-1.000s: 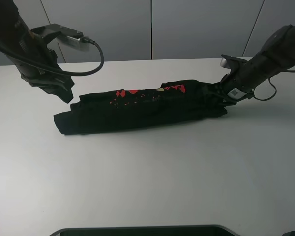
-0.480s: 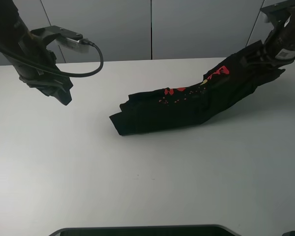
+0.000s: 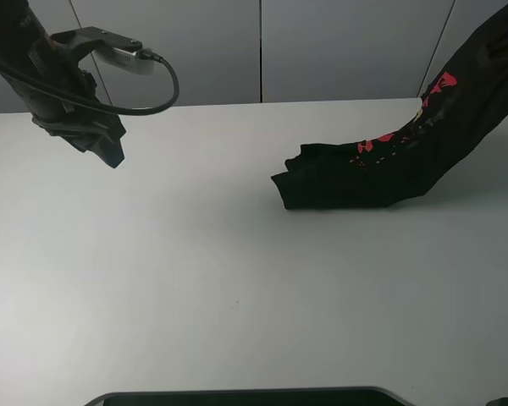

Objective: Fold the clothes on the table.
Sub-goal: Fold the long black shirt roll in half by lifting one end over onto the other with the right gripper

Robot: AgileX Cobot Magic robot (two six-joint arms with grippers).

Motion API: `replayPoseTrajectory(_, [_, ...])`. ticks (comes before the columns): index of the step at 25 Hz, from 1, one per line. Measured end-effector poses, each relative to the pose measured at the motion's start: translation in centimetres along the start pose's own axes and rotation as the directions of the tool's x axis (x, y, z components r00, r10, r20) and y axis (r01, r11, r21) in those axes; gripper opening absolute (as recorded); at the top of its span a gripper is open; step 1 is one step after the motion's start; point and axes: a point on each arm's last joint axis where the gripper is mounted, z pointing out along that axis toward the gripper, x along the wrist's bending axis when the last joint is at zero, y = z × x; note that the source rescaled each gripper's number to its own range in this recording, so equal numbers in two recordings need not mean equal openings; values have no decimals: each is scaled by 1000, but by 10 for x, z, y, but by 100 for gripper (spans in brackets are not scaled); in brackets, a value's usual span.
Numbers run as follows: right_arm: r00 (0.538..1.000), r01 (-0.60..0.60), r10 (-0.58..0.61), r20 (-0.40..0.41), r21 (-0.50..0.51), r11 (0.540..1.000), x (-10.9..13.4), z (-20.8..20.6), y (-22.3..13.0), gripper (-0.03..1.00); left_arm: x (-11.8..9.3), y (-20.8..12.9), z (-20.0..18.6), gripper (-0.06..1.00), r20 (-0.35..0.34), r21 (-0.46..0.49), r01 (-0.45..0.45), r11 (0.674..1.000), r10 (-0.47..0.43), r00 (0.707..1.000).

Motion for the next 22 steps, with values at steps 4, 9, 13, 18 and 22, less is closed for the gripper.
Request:
replayPoseTrajectory(4, [983, -33, 32, -182, -2, 999, 17, -3, 1, 10, 0, 0, 0, 73, 0, 2, 0, 1000, 0, 1000])
replayPoseTrajectory(9, [933, 27, -52, -357, -74, 997, 61, -17, 9, 10, 0, 0, 0, 73, 0, 2, -2, 1000, 2, 1000])
replayPoseTrajectory(13, [904, 45, -72, -422, -72, 996, 89, -13, 11, 10, 0, 0, 0, 73, 0, 2, -6, 1000, 6, 1000])
replayPoseTrajectory(18, [894, 68, -24, -447, 82, 994, 115, 39, 5, 10, 0, -1, 0, 73, 2, 7, -6, 1000, 6, 1000])
replayPoseTrajectory(22, [900, 101, -2, -436, 203, 974, 129, 79, -8, 10, 0, -2, 0, 73, 4, 17, -16, 1000, 16, 1000])
